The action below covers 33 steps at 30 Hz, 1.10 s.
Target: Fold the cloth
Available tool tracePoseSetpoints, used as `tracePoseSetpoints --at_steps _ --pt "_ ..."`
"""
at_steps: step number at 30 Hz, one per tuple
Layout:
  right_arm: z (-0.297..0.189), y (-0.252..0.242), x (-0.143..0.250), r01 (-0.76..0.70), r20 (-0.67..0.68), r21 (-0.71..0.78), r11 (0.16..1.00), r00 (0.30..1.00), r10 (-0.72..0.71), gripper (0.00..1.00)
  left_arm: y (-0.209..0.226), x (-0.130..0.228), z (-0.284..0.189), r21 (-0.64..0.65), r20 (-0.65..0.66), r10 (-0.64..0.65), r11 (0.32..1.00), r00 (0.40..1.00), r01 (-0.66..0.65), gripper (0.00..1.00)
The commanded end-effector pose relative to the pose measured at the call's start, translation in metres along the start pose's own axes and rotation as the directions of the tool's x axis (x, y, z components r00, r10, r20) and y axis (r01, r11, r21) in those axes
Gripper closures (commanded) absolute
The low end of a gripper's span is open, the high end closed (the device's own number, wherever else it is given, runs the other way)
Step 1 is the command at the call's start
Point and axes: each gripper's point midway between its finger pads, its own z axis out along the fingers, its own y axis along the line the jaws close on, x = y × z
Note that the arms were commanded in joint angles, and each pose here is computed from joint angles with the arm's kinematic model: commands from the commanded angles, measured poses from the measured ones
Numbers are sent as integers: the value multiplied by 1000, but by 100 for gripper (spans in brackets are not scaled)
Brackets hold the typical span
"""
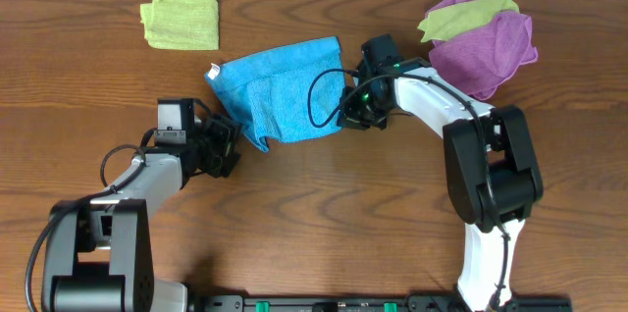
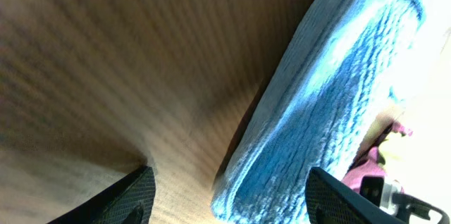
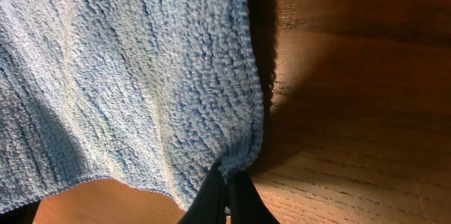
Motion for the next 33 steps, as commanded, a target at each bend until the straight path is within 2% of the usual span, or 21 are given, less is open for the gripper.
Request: tracePoseSetpoints --at_steps 1,9,13,15,20,28,33 --pt "9 -18 4 -10 -16 57 998 1000 10 99 40 -11 15 -115 64 -53 992 997 60 30" --pt "9 -17 6 -13 -27 50 999 1000 14 99 41 2 41 -93 -21 -73 993 997 71 33" --pt "9 -17 6 -13 -27 50 999 1000 14 99 44 4 43 -100 -29 -75 992 997 71 43" --pt "9 -17 6 -14 -28 51 999 999 15 99 44 3 43 -101 -23 -74 992 997 71 51" --pt "9 -17 6 -14 -28 51 999 999 15 99 44 2 43 -103 -18 -71 992 997 68 52" --pt "9 -17 7 -14 -29 51 999 999 15 99 42 -1 40 -85 -33 -58 995 998 55 47" --pt "9 -17 7 -14 -30 52 999 999 16 99 44 -6 36 -79 -40 -63 995 997 60 52"
